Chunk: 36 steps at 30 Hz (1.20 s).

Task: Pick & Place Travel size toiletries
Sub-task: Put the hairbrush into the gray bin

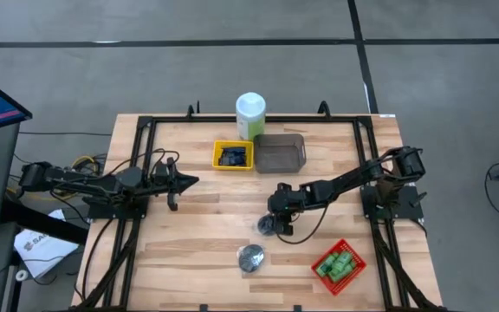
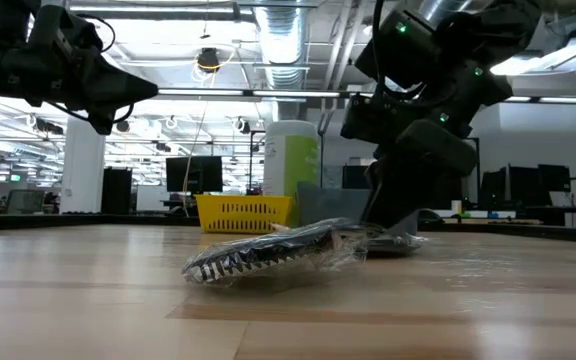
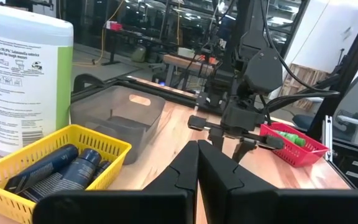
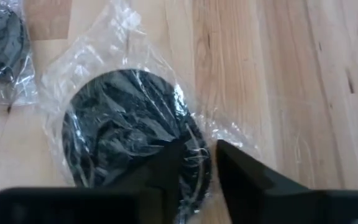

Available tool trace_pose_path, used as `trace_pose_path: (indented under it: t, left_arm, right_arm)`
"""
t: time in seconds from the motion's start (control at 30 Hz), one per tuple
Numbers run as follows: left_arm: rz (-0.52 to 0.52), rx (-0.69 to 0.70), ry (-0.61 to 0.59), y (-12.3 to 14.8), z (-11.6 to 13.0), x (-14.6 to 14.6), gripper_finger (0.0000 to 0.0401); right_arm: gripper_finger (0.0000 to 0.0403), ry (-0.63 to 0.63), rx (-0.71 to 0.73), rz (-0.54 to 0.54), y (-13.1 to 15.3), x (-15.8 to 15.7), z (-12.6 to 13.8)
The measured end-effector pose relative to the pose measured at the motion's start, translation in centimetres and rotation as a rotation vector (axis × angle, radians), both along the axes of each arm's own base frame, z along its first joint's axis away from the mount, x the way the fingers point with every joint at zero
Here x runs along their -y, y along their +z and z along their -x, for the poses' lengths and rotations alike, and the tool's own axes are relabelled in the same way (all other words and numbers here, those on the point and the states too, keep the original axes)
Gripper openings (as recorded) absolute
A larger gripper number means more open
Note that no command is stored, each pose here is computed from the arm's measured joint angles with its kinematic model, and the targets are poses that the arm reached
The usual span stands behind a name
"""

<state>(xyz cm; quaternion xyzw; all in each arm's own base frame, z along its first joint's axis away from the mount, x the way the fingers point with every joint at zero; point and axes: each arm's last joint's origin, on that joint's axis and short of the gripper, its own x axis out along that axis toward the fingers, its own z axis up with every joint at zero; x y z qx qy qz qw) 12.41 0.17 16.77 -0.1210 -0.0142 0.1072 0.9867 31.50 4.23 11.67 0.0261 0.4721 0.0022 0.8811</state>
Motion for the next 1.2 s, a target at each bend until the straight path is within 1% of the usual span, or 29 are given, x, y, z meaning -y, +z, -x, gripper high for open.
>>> trace_pose_path:
  t: [0.17,0.23,0.4,0.53,0.63,0.87,1.2]
  left_arm:
    - [0.000,0.000,0.000,0.0,0.0,0.0,0.0000]
    - [0.000,0.000,0.000,0.0,0.0,0.0,0.0000]
    - [0.000,0.000,0.000,0.0,0.0,0.0,0.0000]
    - [0.000,0.001,0.000,0.0,0.0,0.0,0.0000]
    - [0.000,0.001,0.000,0.0,0.0,0.0,0.0000]
    - [0.000,0.002,0.000,0.0,0.0,0.0,0.0000]
    - [0.001,0.005,0.000,0.0,0.0,0.0,0.0000]
  right_arm:
    - [0.0019,-0.004,-0.004,-0.006,0.0,0.0,0.0]
    - [0.0006,-0.004,-0.005,-0.006,-0.1,0.0,0.0]
    - [0.0002,-0.004,-0.010,-0.003,0.1,0.1,-0.2]
    - [0.0001,0.012,0.004,0.013,0.9,0.0,-1.0]
    - [0.0000,0.021,0.051,0.019,2.1,0.1,-2.1]
    - [0.0000,0.055,0.050,0.061,4.8,0.8,-3.8]
    - [0.0000,0.117,0.091,0.128,9.5,3.3,-6.2]
